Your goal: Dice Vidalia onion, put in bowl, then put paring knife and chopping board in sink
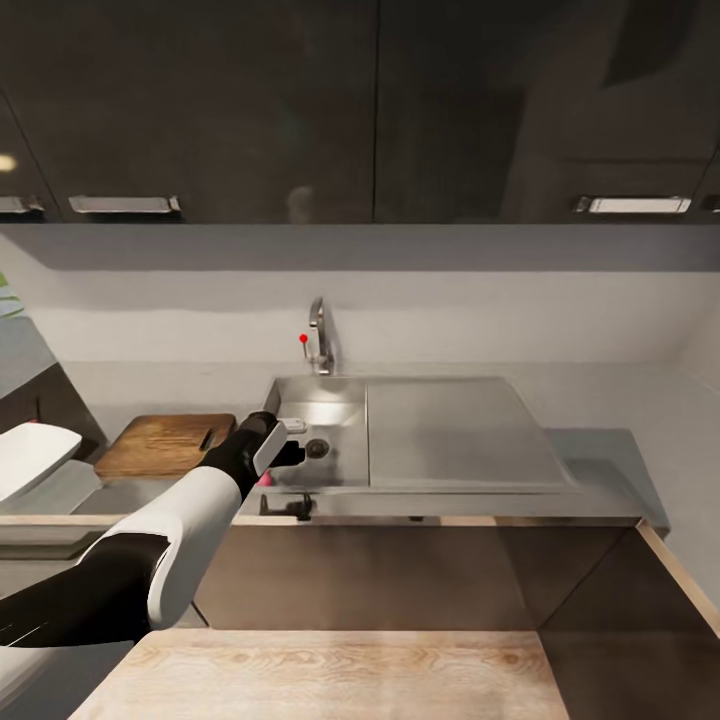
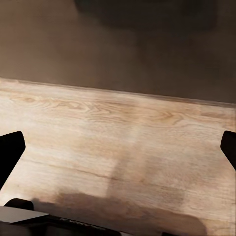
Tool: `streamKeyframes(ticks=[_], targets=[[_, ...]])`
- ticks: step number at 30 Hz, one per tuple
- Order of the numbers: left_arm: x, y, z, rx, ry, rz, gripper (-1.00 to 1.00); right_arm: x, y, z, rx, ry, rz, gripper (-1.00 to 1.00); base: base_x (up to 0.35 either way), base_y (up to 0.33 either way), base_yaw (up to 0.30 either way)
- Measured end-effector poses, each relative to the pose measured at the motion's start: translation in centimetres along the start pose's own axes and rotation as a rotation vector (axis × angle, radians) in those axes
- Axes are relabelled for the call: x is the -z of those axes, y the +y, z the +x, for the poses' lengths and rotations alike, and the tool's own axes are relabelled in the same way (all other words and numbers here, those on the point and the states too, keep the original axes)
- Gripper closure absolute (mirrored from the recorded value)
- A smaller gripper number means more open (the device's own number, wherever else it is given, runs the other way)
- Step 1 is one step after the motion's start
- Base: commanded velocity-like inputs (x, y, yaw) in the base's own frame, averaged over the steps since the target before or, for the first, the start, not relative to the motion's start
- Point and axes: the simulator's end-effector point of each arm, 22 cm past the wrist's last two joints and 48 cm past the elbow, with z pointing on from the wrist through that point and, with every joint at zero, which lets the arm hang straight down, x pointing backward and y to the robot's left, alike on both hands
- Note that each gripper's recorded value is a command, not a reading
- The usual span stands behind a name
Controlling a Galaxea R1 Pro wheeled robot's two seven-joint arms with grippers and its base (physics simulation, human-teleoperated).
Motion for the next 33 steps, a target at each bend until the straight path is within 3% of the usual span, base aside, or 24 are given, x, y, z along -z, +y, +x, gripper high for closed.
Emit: streamKeyframes(ticks=[33], targets=[[-3.2, 0.1, 2.5, -0.006, 0.062, -0.007, -1.00, 0.0, 0.1, 2.1, -0.012, 0.052, -0.001, -1.00, 0.031, 0.012, 0.000]])
